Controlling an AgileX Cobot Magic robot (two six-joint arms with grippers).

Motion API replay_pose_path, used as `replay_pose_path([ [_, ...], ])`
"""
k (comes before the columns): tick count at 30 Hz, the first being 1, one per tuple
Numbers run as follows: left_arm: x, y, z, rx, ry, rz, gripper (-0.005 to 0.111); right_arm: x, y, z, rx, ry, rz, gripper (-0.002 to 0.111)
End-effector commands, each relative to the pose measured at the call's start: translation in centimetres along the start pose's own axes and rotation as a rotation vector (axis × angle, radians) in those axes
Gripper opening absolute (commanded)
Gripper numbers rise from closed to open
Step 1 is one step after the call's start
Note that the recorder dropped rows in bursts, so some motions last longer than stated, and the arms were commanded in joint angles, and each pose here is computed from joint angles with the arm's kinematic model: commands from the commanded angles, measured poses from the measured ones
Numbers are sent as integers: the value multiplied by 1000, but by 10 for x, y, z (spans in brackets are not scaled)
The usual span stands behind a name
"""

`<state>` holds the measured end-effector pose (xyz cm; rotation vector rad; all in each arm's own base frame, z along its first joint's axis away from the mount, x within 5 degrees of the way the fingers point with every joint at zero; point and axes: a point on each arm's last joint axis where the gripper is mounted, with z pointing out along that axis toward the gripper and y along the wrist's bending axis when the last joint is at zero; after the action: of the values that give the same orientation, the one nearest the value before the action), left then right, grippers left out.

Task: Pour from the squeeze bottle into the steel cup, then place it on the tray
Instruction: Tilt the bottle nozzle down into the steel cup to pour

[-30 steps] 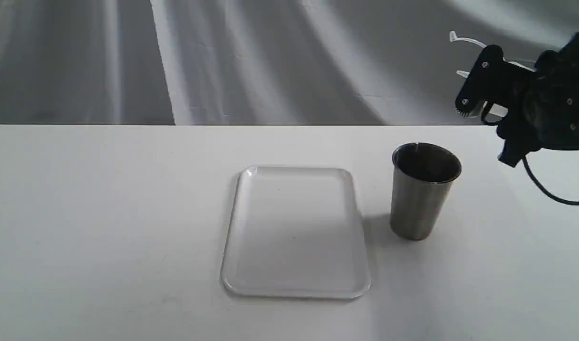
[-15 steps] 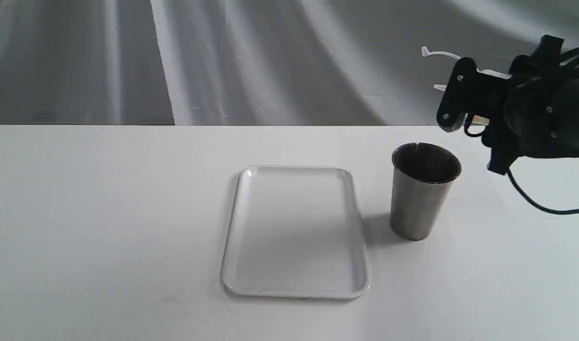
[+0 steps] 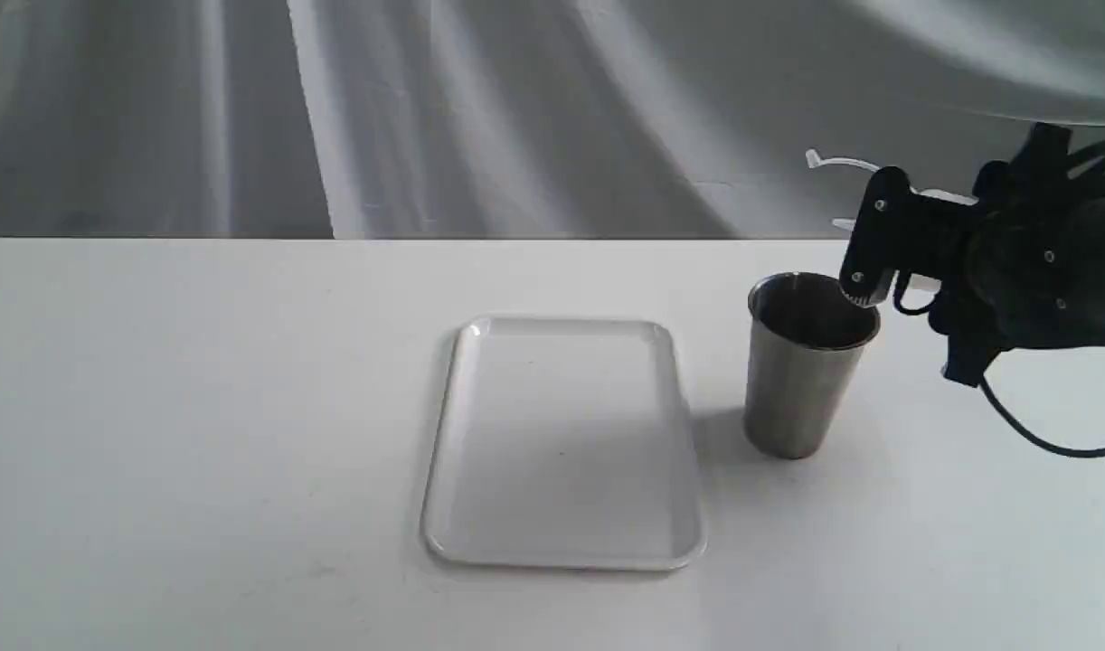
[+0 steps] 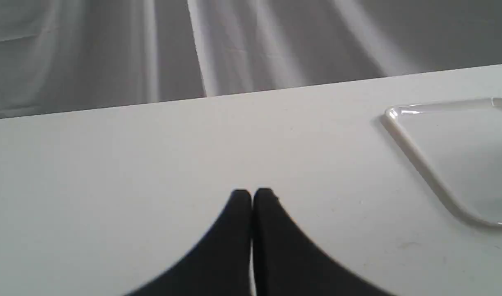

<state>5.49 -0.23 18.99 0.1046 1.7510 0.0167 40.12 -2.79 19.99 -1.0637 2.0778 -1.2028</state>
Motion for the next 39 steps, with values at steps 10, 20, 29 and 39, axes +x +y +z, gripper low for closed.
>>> replay_pose_path([
  [10,1,0,0,6,-5,-5,0,8,-14,-7,98,80,-84,17],
  [20,1,0,0,6,-5,-3,0,1,-19,-17,117,55,-81,17],
  [29,1,0,0,6,-5,-5,0,-8,-17,-22,119,32,-111,17],
  [39,1,0,0,6,-5,-1,0,-11,-16,-24,119,21,-111,17],
])
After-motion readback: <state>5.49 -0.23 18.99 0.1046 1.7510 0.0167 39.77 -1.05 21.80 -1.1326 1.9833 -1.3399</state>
